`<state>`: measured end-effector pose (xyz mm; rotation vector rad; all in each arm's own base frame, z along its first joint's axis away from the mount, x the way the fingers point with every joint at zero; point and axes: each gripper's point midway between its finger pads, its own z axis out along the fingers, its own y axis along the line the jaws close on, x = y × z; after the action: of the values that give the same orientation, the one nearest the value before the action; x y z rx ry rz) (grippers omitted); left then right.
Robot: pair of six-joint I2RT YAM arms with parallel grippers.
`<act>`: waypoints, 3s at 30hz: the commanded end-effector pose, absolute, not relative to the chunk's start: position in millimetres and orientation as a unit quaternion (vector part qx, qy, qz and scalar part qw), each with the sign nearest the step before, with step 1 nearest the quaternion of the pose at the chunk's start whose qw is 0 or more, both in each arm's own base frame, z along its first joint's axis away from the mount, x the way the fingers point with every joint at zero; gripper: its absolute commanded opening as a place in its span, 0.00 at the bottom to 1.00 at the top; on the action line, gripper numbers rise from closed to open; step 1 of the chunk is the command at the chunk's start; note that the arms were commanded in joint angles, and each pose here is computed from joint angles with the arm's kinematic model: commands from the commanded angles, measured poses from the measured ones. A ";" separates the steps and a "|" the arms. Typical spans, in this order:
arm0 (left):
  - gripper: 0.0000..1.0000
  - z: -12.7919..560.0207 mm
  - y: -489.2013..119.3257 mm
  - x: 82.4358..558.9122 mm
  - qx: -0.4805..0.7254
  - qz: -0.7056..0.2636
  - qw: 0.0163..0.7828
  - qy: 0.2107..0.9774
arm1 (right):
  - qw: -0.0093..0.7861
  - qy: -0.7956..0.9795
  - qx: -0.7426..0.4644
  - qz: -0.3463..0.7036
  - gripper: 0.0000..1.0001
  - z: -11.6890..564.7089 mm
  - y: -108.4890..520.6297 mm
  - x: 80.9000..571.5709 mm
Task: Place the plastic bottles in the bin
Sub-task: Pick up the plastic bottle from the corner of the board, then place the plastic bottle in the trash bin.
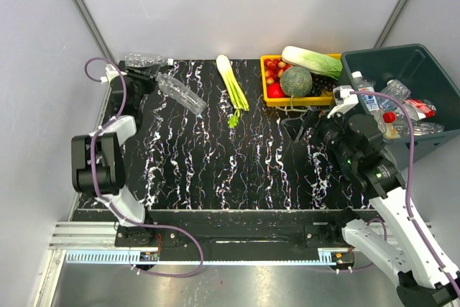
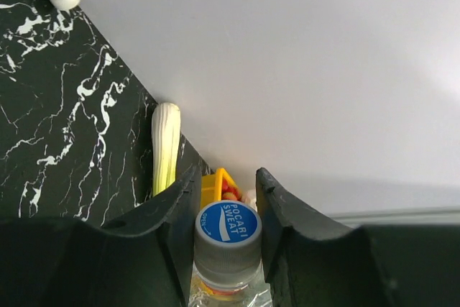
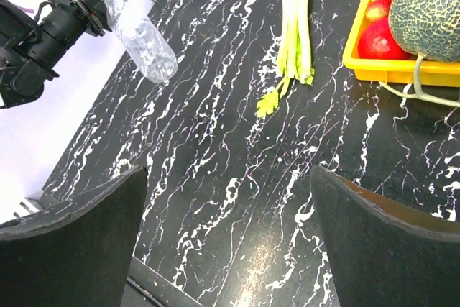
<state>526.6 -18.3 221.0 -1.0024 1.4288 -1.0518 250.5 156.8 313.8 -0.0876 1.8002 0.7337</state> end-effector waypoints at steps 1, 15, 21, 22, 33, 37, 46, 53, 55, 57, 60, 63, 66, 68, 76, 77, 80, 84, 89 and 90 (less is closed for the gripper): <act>0.00 241.0 -50.2 497.4 -0.312 -0.403 0.514 0.690 | 0.567 0.750 -0.048 0.338 0.99 336.2 161.1 237.3; 0.00 264.2 -143.0 378.9 -0.058 -0.402 0.468 0.785 | 0.517 0.762 -0.064 0.386 0.99 327.8 187.2 240.7; 0.00 265.8 -198.3 329.2 0.053 -0.463 0.454 0.759 | 0.478 0.748 -0.065 0.456 0.99 320.6 214.5 243.4; 0.00 263.5 -200.2 326.1 0.055 -0.469 0.451 0.757 | 0.471 0.746 -0.063 0.467 0.98 317.9 219.8 244.6; 0.00 284.1 -213.6 302.3 0.068 -0.540 0.437 0.716 | 0.433 0.726 -0.079 0.529 0.98 302.9 290.2 255.4; 0.00 290.4 -215.3 297.5 0.068 -0.556 0.436 0.704 | 0.411 0.724 -0.107 0.544 0.99 294.5 326.4 253.2; 0.00 298.4 -214.6 290.9 0.079 -0.559 0.444 0.695 | 0.381 0.714 -0.148 0.569 0.99 291.5 390.3 240.8; 0.00 302.4 -211.3 290.5 0.079 -0.549 0.460 0.694 | 0.359 0.721 -0.174 0.567 1.00 277.1 432.9 234.3; 0.00 303.1 -212.0 289.6 0.078 -0.553 0.457 0.692 | 0.360 0.727 -0.172 0.559 0.94 271.8 439.1 233.3; 0.00 304.3 -212.5 289.3 0.078 -0.556 0.456 0.690 | 0.363 0.730 -0.168 0.553 0.86 267.9 440.4 234.9; 0.08 307.5 -212.0 288.8 0.078 -0.556 0.460 0.688 | 0.370 0.737 -0.150 0.545 0.80 263.7 434.8 237.5; 0.42 310.0 -210.4 287.9 0.080 -0.550 0.465 0.689 | 0.392 0.735 -0.116 0.541 0.67 262.4 423.1 244.0; 0.56 310.5 -206.4 289.3 0.076 -0.533 0.476 0.695 | 0.420 0.723 -0.091 0.541 0.52 267.4 411.0 247.4; 0.62 314.0 -203.1 290.3 0.074 -0.523 0.488 0.695 | 0.436 0.723 -0.076 0.530 0.45 266.7 401.9 251.8; 0.99 311.6 -179.6 289.1 0.052 -0.446 0.527 0.722 | 0.512 0.722 -0.068 0.461 0.42 280.4 365.4 269.3; 0.99 310.1 -175.0 286.9 0.049 -0.432 0.531 0.727 | 0.524 0.721 -0.066 0.449 0.42 286.2 356.7 275.0; 0.99 297.4 -160.3 280.5 0.036 -0.389 0.538 0.747 | 0.554 0.722 -0.067 0.409 0.42 302.1 326.2 291.4; 0.99 281.0 -146.4 265.2 0.044 -0.351 0.549 0.757 | 0.615 0.708 -0.059 0.340 0.42 340.0 272.8 310.5; 0.99 260.4 -127.7 258.4 0.035 -0.295 0.552 0.779 | 0.700 0.677 -0.055 0.219 0.44 413.3 204.1 323.6; 0.99 263.5 -127.6 258.2 0.038 -0.294 0.555 0.777 | 0.715 0.669 -0.062 0.193 0.44 427.7 193.3 324.2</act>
<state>254.5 -144.7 277.9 0.0979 1.7975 -0.8341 321.8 249.1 352.1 -0.1134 1.6347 0.6955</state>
